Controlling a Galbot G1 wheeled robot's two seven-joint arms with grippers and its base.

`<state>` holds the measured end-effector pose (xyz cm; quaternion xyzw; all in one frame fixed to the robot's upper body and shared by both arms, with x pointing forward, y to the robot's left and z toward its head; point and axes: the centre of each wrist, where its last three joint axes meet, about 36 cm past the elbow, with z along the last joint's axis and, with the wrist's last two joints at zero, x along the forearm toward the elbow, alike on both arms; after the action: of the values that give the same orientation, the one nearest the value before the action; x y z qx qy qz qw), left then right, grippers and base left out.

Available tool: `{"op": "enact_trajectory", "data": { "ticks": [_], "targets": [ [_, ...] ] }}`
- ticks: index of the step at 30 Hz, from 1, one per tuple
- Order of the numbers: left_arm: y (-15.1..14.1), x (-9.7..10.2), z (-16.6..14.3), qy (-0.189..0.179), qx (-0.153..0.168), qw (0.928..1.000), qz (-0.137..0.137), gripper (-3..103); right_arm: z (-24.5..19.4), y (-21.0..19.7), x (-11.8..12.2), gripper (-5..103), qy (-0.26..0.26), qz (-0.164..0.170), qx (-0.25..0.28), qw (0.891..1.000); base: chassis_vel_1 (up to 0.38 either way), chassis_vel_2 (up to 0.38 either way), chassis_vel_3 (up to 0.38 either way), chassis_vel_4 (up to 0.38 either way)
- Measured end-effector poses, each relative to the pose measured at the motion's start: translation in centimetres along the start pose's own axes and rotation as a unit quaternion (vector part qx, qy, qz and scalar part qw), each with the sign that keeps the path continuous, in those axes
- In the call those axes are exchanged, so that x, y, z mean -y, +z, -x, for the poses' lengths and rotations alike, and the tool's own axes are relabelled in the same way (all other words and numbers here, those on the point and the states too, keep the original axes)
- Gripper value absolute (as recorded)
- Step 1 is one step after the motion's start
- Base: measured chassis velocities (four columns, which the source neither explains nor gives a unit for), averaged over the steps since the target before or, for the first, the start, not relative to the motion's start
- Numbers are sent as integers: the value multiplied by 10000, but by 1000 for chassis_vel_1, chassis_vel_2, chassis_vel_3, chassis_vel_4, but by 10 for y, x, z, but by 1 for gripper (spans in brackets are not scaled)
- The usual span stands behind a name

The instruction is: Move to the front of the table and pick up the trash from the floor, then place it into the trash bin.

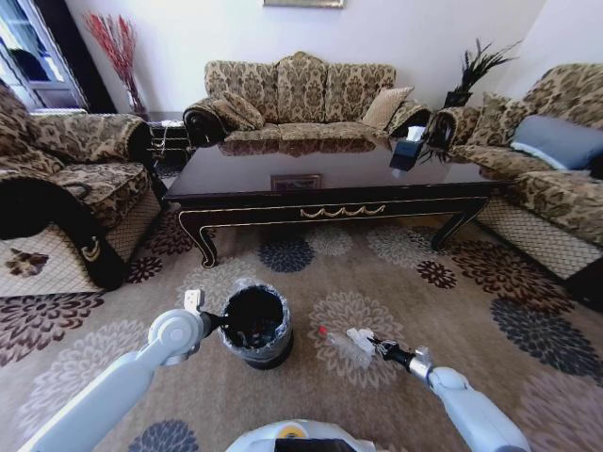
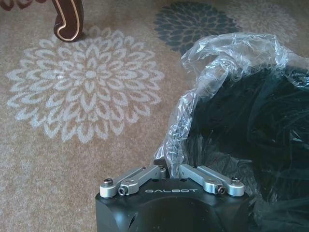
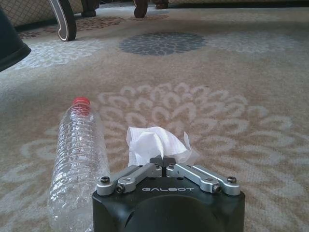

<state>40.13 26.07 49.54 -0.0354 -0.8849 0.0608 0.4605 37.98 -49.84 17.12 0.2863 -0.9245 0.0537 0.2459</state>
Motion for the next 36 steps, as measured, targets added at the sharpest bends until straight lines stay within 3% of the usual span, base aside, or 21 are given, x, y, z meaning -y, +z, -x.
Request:
{"op": "enact_trajectory", "data": {
  "ticks": [8,14,18,24,29,36],
  "targets": [
    [3,3,0,46,-14,10000,3,0,-6,-10,0,0,-10,-54,189,9998,0,0,0,0],
    [5,7,2,99,-43,9999,9,0,-23,-39,-1,0,-57,-163,565,9983,0,0,0,0],
    [9,12,4,162,-83,9998,17,0,-38,-66,-6,0,-150,-296,880,9956,0,0,0,0],
    [10,16,7,217,-113,9997,48,0,-69,-127,-19,0,-423,-779,1387,9864,0,0,0,0],
    [11,25,10,302,-131,9994,107,0,-89,-179,-41,0,-673,-1169,1790,9746,0,0,0,0],
    [13,48,13,493,-188,9982,270,0,-105,-258,-102,0,-1212,-1739,2412,9470,0,0,0,0]
  ]
}}
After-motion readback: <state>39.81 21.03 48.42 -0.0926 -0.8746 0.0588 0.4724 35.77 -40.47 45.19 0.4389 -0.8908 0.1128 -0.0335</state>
